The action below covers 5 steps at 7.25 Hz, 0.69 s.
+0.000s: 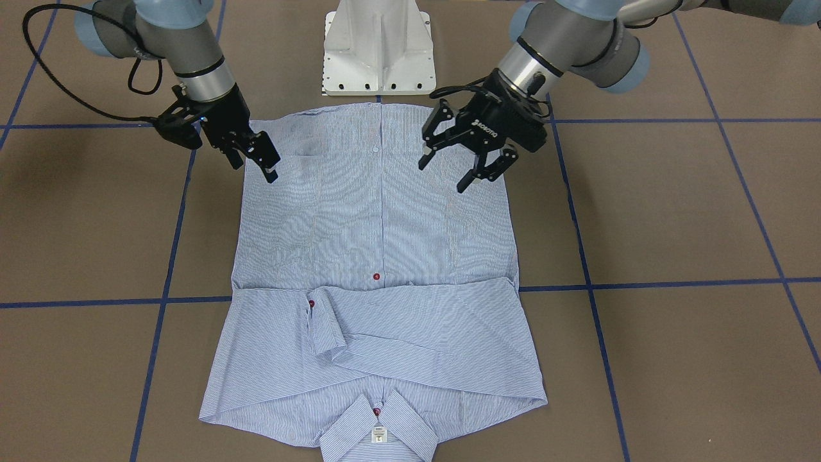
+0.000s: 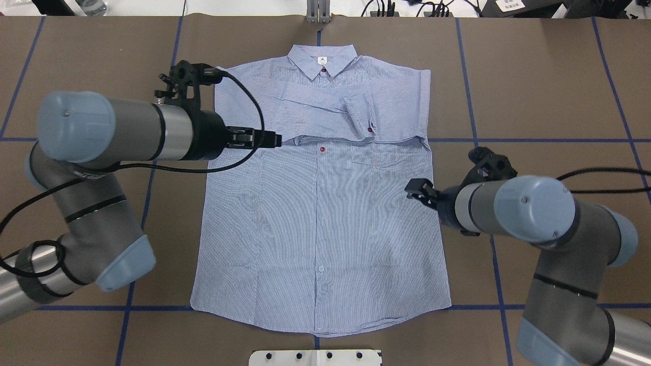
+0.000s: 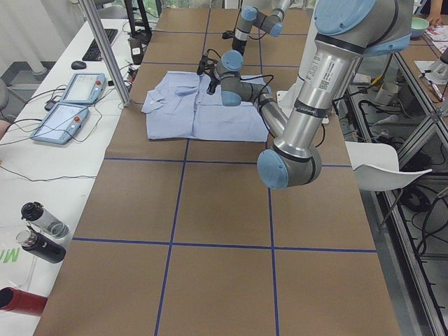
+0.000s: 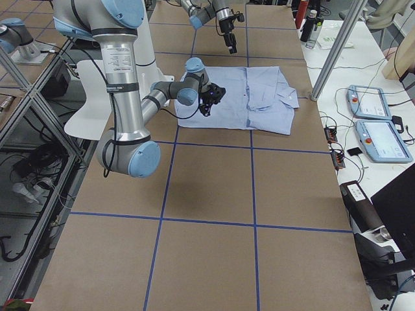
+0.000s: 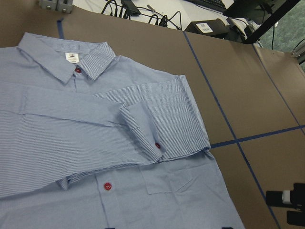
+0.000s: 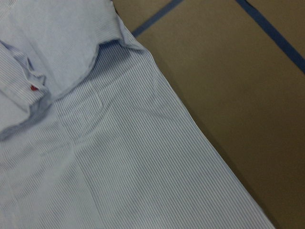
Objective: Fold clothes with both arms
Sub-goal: 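Move both grippers to the shirt hem corners nearest the robot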
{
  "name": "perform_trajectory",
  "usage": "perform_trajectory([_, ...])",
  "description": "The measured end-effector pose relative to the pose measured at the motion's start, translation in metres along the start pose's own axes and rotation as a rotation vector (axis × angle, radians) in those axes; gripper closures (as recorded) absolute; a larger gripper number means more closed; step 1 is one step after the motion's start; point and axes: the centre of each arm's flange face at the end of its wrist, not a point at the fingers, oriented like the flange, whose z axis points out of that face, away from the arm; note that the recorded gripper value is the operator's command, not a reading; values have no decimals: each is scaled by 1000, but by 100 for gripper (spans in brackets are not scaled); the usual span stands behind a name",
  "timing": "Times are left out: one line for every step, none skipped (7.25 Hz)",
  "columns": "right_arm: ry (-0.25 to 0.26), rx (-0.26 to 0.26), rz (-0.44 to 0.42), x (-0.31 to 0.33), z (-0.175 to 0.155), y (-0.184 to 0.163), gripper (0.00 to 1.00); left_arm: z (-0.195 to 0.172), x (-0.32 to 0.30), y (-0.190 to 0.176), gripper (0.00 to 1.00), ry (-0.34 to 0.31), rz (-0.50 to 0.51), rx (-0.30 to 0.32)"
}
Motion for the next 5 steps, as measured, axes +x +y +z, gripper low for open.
perform_trajectory([26,0,10,28,5,35,2,-17,-30,13,22,-26,-15,-37])
perform_trajectory([44,19,6,57,4,61,2,-29,-51,19,22,-43,-33,-67])
perform_trajectory([67,25,-6,81,4,78,6,-36,-63,21,22,-54,-46,-79])
perform_trajectory([85,33,-2,96,6,88,10,-37,-68,21,22,-61,-53,-82])
perform_trajectory([100,48,7,105,8,96,19,-38,-70,22,22,-63,-57,-83])
